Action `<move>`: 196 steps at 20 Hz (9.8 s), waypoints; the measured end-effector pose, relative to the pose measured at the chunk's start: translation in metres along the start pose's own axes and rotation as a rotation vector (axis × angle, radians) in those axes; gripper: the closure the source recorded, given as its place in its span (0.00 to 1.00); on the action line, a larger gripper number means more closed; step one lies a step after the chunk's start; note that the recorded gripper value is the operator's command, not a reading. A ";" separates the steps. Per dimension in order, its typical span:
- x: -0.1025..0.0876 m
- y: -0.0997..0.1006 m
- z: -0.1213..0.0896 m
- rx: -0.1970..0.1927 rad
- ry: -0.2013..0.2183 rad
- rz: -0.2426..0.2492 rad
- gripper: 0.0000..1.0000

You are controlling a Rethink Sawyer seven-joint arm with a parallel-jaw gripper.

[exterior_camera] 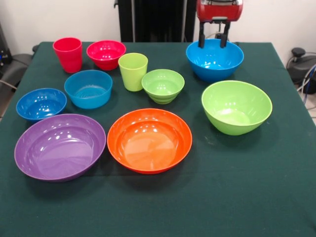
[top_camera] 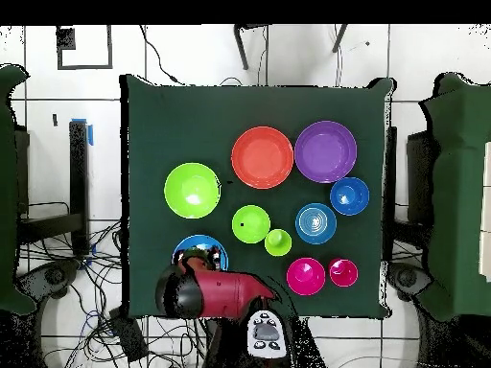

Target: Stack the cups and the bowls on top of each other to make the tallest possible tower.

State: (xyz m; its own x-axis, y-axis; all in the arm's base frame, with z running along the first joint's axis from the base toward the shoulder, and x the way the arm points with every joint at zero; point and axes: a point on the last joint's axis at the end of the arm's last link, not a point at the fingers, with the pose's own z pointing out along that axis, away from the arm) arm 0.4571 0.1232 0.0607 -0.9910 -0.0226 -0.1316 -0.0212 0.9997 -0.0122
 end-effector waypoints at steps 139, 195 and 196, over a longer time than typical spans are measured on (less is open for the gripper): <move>-0.148 -0.225 0.022 -0.044 -0.001 0.069 0.00; -0.006 -0.273 0.126 0.079 0.020 -0.120 1.00; -0.007 -0.273 0.126 0.078 0.017 -0.119 1.00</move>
State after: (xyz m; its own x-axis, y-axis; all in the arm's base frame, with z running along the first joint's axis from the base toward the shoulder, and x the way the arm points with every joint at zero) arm 0.4862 -0.1505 -0.0596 -0.9842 -0.1401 -0.1081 -0.1290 0.9862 -0.1038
